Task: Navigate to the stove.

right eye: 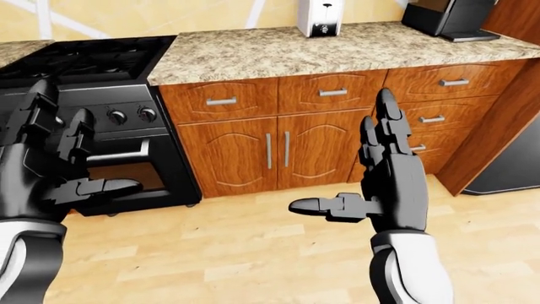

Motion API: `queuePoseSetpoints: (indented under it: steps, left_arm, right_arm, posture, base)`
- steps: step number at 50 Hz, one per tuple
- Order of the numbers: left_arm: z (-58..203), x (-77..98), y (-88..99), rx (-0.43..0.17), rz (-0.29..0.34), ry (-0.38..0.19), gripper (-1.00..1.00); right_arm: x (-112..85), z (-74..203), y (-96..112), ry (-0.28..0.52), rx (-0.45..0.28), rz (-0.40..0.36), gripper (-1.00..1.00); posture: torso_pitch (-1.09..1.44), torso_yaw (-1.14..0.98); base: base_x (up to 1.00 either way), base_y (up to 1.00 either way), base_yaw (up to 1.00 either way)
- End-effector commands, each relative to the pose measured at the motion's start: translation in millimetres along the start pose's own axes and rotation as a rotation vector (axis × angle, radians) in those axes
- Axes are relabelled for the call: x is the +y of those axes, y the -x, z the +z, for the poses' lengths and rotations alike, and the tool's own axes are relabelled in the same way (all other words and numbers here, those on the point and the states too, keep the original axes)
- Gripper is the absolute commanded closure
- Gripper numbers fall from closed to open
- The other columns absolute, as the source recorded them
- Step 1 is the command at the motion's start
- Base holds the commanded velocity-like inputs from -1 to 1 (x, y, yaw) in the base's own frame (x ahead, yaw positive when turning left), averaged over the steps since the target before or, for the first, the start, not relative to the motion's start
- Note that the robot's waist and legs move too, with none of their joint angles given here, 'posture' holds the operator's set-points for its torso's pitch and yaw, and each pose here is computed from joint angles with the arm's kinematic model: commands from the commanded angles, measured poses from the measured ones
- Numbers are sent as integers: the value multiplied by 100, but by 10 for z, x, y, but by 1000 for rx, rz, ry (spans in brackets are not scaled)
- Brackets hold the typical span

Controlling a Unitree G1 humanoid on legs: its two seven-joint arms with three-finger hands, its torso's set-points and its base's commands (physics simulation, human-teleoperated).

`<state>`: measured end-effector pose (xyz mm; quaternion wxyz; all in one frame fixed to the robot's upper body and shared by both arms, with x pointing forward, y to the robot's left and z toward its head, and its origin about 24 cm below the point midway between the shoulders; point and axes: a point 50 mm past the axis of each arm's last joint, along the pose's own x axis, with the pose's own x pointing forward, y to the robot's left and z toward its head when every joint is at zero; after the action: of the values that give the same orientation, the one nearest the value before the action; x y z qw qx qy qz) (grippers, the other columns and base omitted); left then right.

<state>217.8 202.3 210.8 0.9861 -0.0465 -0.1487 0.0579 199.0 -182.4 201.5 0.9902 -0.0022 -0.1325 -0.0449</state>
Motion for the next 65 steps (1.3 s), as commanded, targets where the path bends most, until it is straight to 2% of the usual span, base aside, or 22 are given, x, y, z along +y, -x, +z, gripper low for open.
queuePoseSetpoints:
  steps: [1, 65]
  left_arm:
    - [144, 2, 14, -89, 5, -11, -100]
    - [108, 11, 3, -84, 9, -14, -100]
  right_arm:
    - [28, 127, 22, -4, -86, 22, -100]
    - [24, 98, 21, -5, -80, 17, -100]
  posture:
    - [0, 0]
    - [0, 0]
  base:
    - [0, 37, 0]
    - [0, 36, 0]
